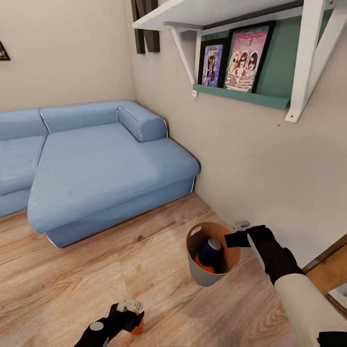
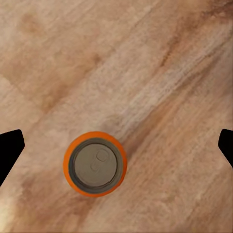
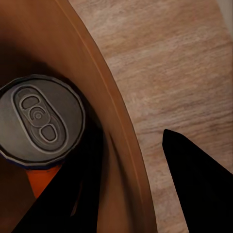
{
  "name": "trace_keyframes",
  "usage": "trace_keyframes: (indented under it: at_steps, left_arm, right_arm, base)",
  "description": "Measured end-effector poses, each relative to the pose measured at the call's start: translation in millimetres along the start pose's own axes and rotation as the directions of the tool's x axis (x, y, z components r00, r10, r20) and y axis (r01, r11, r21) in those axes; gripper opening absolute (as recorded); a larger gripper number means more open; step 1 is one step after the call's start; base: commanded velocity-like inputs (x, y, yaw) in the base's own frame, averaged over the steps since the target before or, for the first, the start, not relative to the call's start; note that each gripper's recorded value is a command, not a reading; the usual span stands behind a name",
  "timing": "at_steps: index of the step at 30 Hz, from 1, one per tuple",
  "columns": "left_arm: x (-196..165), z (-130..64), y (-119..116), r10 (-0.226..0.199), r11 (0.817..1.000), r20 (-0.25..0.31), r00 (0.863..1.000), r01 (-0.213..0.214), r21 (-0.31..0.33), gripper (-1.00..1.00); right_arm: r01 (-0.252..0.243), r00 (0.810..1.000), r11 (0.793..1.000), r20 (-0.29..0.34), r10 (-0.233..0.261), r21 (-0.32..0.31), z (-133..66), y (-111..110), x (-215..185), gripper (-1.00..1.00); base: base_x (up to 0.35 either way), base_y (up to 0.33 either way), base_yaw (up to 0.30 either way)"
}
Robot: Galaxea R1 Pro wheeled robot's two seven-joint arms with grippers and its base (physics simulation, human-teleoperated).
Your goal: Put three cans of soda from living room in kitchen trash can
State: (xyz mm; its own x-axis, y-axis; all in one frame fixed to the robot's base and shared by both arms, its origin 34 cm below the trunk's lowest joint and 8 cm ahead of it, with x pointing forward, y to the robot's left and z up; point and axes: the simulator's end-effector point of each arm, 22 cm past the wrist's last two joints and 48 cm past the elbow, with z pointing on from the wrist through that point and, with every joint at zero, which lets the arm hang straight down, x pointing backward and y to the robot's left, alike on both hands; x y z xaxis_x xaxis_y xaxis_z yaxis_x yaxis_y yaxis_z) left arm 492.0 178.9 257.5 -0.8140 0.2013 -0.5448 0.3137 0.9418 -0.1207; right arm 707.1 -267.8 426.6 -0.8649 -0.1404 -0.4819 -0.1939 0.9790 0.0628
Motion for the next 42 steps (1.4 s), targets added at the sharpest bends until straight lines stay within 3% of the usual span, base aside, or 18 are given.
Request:
trace_keyframes:
  at_steps: [11,20,29,31,35,42]
  left_arm:
    - [17.9,16.9,1.8,0.002,1.0,0.004,1.0,-0.002,-0.001,1.0]
    - [24.6,30.0,5.7,0.009,1.0,0.047,0.999,-0.009,-0.004,1.0]
    - [45.7,39.8,4.1,-0.001,1.0,0.014,1.0,0.001,0.003,1.0]
    - [49.5,41.5,3.8,-0.003,1.0,0.006,1.0,0.003,0.005,1.0]
    - [56.8,44.7,3.1,-0.008,1.0,-0.008,1.0,0.008,0.008,1.0]
    - [56.8,44.7,3.1,-0.008,1.0,-0.008,1.0,0.008,0.008,1.0]
  right_arm:
    - [0.002,1.0,1.0,0.011,-0.002,0.001,16.4,-0.3,13.1,-1.0]
    - [0.009,0.999,1.0,0.04,-0.009,0.0,25.9,2.3,22.3,-1.0]
    - [0.005,1.0,1.0,0.015,-0.005,-0.004,44.1,1.8,37.3,-1.0]
    - [0.01,0.999,1.0,0.032,-0.01,-0.001,41.6,2.3,33.1,-1.0]
    - [0.002,1.0,1.0,-0.004,-0.002,-0.007,45.1,7.1,54.2,-1.0]
    - [-0.001,1.0,1.0,-0.011,0.001,-0.013,42.3,9.4,59.1,-1.0]
  base:
    - [0.0,0.0,0.0]
    - [0.0,0.0,0.0]
    - [0.0,0.0,0.0]
    - [0.0,0.0,0.0]
    - [0.0,0.0,0.0]
    - [0.0,0.0,0.0]
